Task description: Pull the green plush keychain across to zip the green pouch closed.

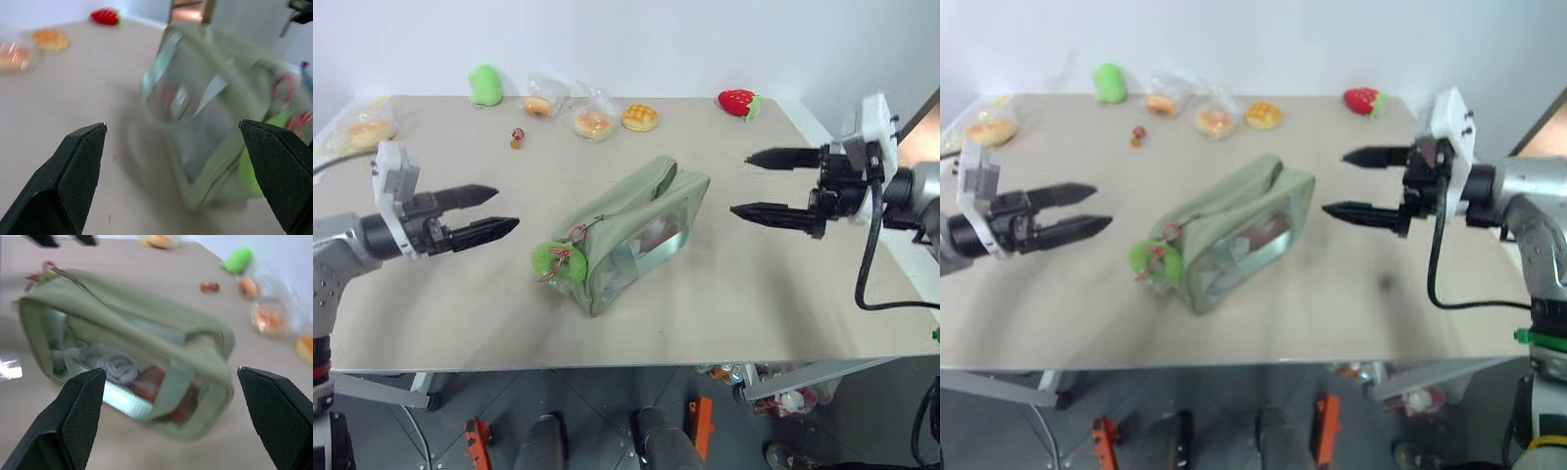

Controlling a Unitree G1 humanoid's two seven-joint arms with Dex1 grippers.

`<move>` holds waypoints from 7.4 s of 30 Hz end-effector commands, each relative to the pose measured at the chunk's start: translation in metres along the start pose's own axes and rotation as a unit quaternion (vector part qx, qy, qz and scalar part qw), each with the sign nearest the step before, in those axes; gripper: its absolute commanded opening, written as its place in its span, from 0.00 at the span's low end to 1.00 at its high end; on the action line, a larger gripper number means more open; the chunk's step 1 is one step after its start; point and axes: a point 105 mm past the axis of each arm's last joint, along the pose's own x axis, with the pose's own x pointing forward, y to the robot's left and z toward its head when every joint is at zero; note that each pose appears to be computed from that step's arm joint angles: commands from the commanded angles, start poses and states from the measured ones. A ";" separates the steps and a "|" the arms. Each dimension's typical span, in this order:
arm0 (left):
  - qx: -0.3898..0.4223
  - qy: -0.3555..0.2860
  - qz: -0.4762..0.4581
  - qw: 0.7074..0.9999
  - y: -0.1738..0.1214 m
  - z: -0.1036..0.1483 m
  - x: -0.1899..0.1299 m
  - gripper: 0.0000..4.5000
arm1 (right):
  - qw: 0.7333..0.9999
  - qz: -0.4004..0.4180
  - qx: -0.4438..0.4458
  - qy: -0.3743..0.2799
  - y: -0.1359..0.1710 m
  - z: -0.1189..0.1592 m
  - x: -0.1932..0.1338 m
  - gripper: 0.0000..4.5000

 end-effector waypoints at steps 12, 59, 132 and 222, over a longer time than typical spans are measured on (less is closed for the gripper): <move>0.042 -0.041 -0.132 0.989 -0.040 0.042 0.035 1.00 | 0.966 0.220 -0.122 0.054 0.010 0.009 0.070 0.99; 0.014 -0.106 -0.072 0.992 -0.035 0.044 0.027 1.00 | 0.986 0.100 -0.045 0.125 -0.036 0.022 0.082 0.02; -0.093 -0.045 0.040 0.994 0.032 -0.008 0.029 1.00 | 0.991 -0.007 0.113 0.071 -0.019 -0.058 0.004 0.02; 0.126 -0.018 -0.121 0.984 -0.007 0.054 0.091 0.71 | 0.991 -0.036 0.114 0.054 -0.007 -0.056 0.008 0.00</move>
